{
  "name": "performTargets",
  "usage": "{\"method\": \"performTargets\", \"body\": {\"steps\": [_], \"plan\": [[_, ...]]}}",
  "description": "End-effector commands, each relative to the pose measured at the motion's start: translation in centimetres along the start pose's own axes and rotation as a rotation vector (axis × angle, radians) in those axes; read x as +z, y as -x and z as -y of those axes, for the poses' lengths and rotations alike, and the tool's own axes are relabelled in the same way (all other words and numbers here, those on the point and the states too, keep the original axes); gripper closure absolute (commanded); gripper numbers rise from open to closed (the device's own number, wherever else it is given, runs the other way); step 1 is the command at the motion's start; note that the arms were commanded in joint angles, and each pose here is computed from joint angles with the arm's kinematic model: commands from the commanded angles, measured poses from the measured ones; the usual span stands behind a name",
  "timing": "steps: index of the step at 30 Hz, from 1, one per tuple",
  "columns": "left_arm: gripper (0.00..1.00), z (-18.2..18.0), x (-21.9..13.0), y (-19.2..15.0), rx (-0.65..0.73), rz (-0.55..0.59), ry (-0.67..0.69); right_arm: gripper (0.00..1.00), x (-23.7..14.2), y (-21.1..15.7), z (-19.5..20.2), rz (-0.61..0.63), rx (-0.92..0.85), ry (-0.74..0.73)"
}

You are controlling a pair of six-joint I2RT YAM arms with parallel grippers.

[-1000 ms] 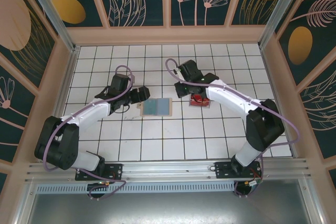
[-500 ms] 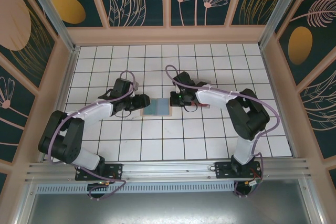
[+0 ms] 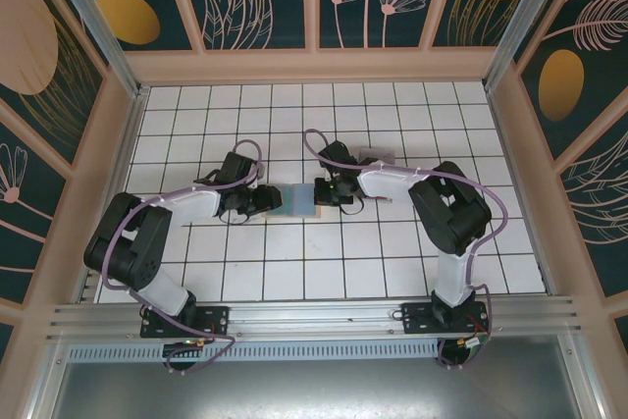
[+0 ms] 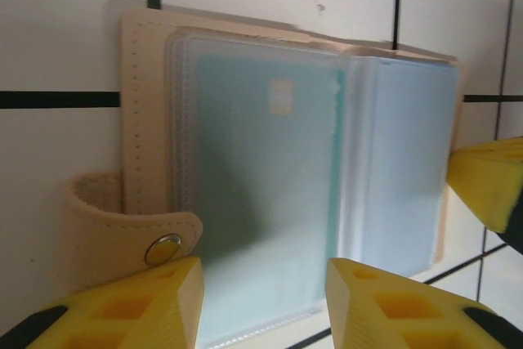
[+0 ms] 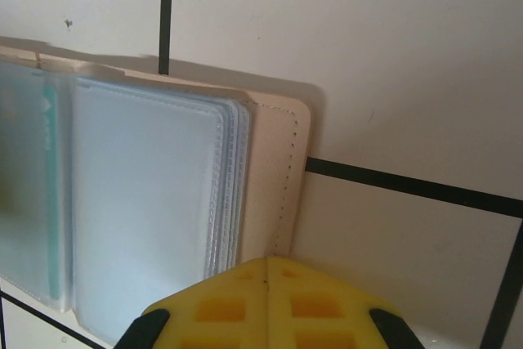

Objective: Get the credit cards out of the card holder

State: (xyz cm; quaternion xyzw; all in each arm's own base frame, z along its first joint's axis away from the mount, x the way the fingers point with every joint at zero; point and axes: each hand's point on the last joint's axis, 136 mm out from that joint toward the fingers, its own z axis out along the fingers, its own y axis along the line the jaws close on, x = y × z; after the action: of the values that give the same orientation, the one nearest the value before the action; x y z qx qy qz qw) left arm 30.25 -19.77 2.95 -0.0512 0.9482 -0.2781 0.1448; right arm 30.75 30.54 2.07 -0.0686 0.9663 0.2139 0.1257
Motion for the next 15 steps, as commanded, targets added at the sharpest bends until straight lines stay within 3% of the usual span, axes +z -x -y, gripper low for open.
{"method": "performTargets", "body": {"steps": [1, 15], "plan": [[0.55, -0.60, 0.08, 0.35, 0.012, 0.006, 0.049, 1.00, 0.75, -0.71, 0.60, -0.020, 0.014, -0.038], [0.55, -1.05, 0.41, 0.49, 0.011, 0.005, 0.075, 1.00, 1.30, -1.20, 0.66, -0.043, 0.015, -0.046]]}}
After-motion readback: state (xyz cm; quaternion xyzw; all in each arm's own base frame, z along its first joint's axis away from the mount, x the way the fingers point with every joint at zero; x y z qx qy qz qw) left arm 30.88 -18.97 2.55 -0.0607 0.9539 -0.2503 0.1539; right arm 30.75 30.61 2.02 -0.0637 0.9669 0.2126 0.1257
